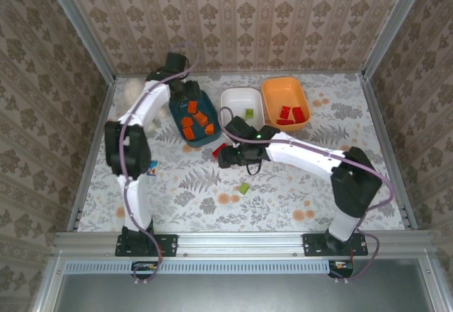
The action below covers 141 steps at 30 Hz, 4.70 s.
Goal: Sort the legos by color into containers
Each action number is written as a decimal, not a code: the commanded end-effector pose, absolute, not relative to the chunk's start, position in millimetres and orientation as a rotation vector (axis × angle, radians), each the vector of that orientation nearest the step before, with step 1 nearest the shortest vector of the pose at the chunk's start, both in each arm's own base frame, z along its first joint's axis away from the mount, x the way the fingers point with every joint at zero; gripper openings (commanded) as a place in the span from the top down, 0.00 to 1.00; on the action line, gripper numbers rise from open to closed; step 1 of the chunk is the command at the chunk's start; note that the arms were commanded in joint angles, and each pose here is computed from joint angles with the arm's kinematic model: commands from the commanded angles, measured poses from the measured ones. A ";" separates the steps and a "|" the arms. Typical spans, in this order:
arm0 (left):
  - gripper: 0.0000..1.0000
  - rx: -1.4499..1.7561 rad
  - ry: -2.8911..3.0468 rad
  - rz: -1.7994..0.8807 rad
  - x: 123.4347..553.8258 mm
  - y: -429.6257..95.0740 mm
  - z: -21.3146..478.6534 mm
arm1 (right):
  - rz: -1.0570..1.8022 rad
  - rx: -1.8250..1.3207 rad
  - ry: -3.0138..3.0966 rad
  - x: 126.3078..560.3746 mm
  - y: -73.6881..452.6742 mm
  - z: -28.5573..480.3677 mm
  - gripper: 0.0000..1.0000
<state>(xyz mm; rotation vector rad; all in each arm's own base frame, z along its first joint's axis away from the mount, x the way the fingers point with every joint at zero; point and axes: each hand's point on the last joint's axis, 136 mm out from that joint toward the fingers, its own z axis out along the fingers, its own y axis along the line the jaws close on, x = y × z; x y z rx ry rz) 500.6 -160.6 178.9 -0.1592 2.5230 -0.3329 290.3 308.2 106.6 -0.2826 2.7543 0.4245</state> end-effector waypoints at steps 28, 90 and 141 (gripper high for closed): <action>0.26 -0.439 2.350 -0.870 241.6 -123.9 211.7 | 0.149 -0.159 2.858 332.3 304.0 26.0 0.55; 0.26 1.173 2.677 -0.376 167.9 -343.4 89.6 | 0.421 0.444 2.350 507.0 89.0 256.4 0.42; 0.74 0.464 2.521 -0.415 450.0 -340.2 174.2 | 0.924 0.085 2.355 280.5 163.9 257.7 0.39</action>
